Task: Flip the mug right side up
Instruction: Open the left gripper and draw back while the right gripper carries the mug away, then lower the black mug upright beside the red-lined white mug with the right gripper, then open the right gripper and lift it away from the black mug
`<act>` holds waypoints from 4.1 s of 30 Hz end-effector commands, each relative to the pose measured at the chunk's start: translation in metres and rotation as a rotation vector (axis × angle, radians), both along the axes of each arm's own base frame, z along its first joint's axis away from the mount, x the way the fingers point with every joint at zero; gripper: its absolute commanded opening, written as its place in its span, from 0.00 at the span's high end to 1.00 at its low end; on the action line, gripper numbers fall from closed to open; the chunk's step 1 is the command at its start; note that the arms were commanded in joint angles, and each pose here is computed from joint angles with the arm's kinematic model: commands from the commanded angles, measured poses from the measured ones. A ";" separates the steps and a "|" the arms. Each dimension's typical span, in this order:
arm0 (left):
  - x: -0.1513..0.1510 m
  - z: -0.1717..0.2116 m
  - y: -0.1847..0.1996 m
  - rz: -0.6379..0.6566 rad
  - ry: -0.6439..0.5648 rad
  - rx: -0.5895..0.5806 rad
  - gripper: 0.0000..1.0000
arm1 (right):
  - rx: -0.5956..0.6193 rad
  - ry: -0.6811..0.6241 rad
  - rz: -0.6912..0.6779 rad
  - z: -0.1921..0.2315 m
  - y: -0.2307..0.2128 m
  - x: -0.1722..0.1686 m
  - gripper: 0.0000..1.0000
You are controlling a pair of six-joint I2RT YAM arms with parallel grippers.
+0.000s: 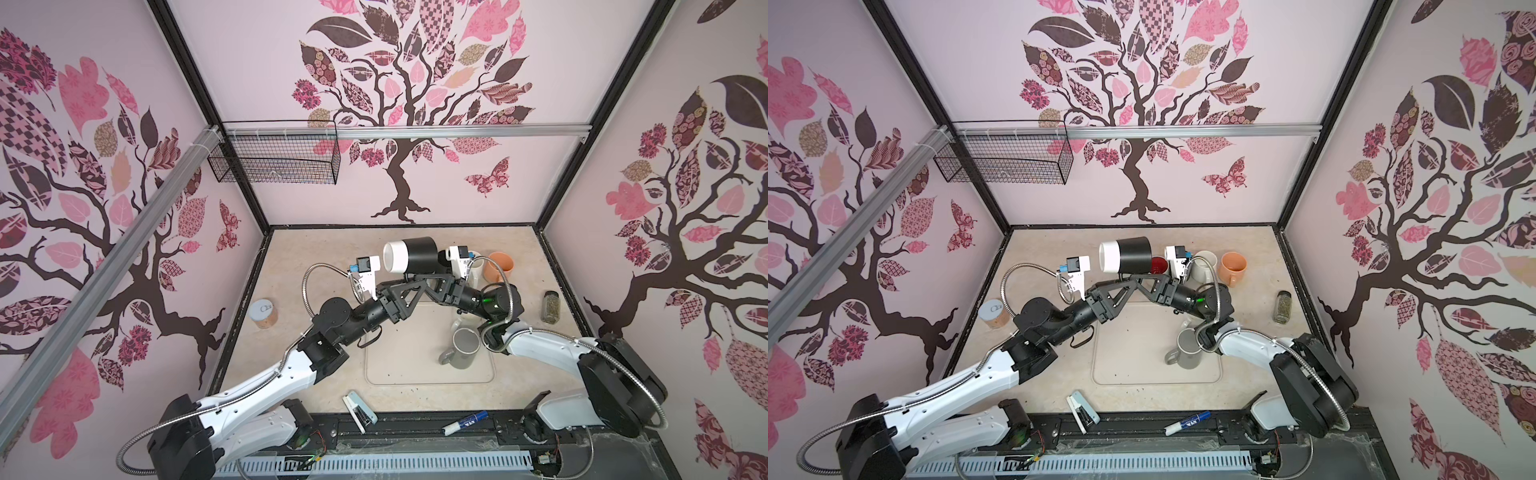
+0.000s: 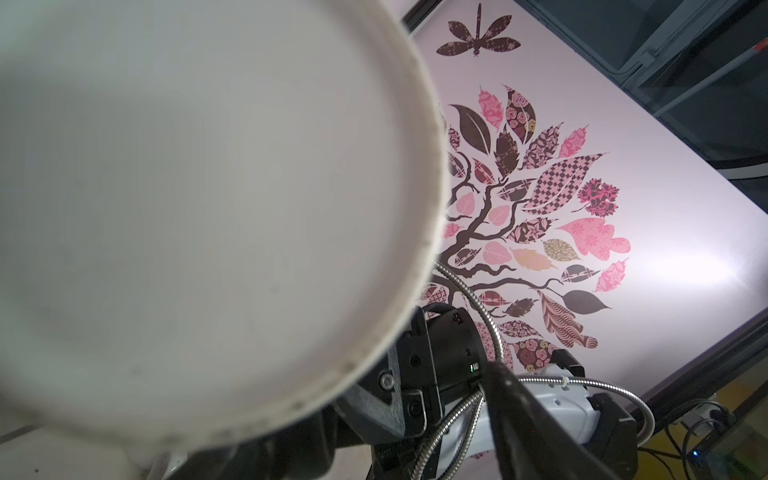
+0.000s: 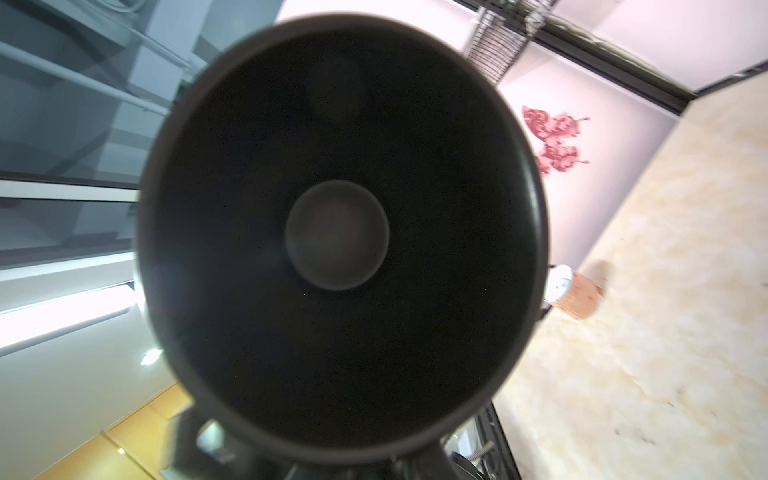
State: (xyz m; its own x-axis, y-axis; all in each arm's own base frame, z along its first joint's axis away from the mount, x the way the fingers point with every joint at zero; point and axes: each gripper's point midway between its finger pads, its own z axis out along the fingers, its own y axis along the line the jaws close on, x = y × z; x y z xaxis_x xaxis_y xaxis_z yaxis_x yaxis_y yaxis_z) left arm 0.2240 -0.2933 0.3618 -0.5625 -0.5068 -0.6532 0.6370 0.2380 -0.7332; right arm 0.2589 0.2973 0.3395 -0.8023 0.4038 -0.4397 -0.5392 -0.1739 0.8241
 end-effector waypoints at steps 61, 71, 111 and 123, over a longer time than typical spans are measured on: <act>0.000 -0.150 0.126 0.436 0.206 0.730 0.08 | -1.374 0.008 -0.618 -0.182 0.026 0.155 1.00; 0.001 -0.154 0.122 0.418 0.216 0.757 0.06 | -1.428 0.025 -0.611 -0.206 0.028 0.163 1.00; 0.000 -0.160 0.123 0.413 0.228 0.782 0.04 | -1.483 0.080 -0.593 -0.226 0.023 0.176 0.56; -0.001 -0.159 0.124 0.412 0.222 0.776 0.04 | -1.434 0.030 -0.617 -0.194 0.020 0.157 0.44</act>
State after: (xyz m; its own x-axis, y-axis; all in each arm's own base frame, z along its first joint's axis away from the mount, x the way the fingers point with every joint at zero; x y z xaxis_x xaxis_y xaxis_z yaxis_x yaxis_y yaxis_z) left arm 0.2234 -0.1714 0.2023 -0.5971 -0.1622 -0.7856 0.2481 0.8939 -0.3732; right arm 0.4154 0.3195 0.0973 -0.7623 -0.0966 -0.6400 -0.2059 0.9736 0.0983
